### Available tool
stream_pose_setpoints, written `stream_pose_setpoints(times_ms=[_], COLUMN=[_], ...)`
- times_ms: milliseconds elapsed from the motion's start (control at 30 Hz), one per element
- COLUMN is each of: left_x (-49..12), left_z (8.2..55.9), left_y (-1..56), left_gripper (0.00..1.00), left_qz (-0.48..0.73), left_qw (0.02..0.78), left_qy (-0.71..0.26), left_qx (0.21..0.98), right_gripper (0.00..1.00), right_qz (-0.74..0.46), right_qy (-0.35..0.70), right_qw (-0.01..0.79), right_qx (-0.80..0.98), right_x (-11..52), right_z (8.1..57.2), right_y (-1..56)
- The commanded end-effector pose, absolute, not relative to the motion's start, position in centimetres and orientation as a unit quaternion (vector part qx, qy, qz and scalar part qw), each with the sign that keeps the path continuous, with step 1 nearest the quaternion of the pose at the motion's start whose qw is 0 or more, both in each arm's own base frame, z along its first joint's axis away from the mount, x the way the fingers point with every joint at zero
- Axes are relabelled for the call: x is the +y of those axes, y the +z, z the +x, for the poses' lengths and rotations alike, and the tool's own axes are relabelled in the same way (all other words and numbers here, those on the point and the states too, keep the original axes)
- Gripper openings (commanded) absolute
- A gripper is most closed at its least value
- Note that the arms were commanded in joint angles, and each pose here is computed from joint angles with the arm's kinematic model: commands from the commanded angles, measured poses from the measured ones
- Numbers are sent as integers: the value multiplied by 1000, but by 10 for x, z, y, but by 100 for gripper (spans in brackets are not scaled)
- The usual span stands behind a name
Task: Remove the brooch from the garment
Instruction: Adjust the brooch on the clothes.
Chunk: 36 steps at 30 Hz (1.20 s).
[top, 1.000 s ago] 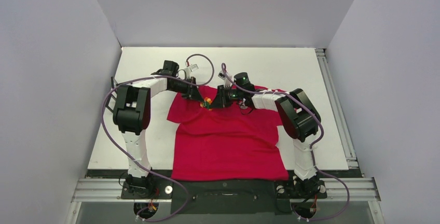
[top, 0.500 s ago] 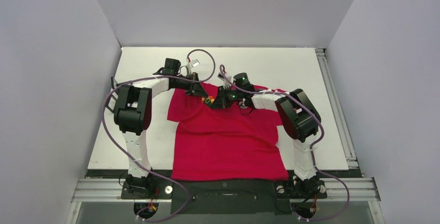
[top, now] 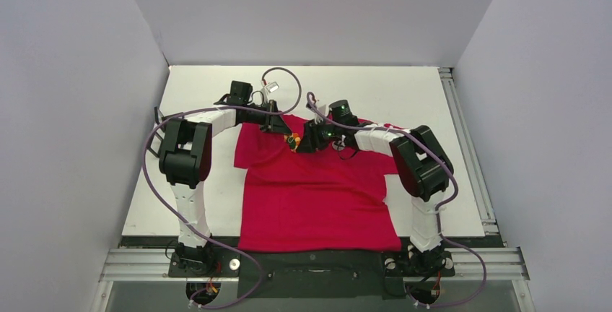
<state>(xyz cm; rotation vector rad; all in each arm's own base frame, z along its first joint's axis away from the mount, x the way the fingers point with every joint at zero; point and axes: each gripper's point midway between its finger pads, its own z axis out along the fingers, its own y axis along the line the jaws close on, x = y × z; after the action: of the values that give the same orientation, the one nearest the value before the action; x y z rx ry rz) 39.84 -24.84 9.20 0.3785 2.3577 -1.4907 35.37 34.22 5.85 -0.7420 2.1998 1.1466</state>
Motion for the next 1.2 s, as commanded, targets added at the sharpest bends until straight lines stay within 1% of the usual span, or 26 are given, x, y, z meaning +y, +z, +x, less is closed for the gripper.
stream_pose_setpoints(times_ms=[0,33,100,233,400,467,500,600,700,767,800,833,867,900,933,967,1000,1033,1067,1133,1167], left_x=[-253,-253,-253,-255,-257,-258,-258,-258,-258,-257,-256,-256,-253,-250,-243,-237,-226,-213,-206,-191,-186], left_z=[401,400,401,399,400,401,402,402,402,403,404,405,409,410,419,421,426,433,433,433,434], left_y=[118,117,117,117,114,115,116,118,120,121,122,123,124,125,128,128,123,128,123,117,114], left_gripper=[0,0,0,0,0,0,0,0,0,0,0,0,5,10,21,25,34,38,44,50,51], left_qz=[185,185,187,193,195,196,197,196,196,194,193,188,184,169,161,138,121,97,86,64,55], left_qw=[192,189,191,188,186,187,188,188,189,190,191,191,198,200,219,223,238,253,259,264,263], left_qy=[-528,-527,-525,-524,-520,-520,-520,-521,-523,-523,-524,-524,-522,-517,-513,-506,-501,-492,-487,-474,-470], left_qx=[806,807,808,808,811,810,810,809,808,808,807,809,809,815,814,821,823,827,830,837,841], right_gripper=[47,51,54,56,55,50,45,39,31,21,9,3,0,0,0,0,0,0,0,0,0], right_qz=[-337,-341,-349,-363,-378,-383,-384,-385,-380,-379,-380,-378,-377,-368,-364,-351,-345,-334,-326,-314,-313], right_qy=[401,401,398,399,414,412,409,401,395,394,393,392,392,390,391,389,385,385,386,384,386], right_qw=[326,331,328,328,322,320,317,305,297,294,294,293,297,297,311,312,335,340,363,384,394], right_qx=[787,783,783,775,763,763,765,773,781,784,784,786,785,790,786,792,787,790,783,779,773], right_x=[332,333,334,342,357,359,359,359,357,357,358,358,359,358,360,359,361,359,362,363,364], right_z=[370,371,372,376,372,370,369,370,370,370,370,370,371,372,376,376,383,381,387,390,391], right_y=[99,104,107,114,121,120,117,107,98,94,94,92,92,91,95,93,98,97,104,108,110])
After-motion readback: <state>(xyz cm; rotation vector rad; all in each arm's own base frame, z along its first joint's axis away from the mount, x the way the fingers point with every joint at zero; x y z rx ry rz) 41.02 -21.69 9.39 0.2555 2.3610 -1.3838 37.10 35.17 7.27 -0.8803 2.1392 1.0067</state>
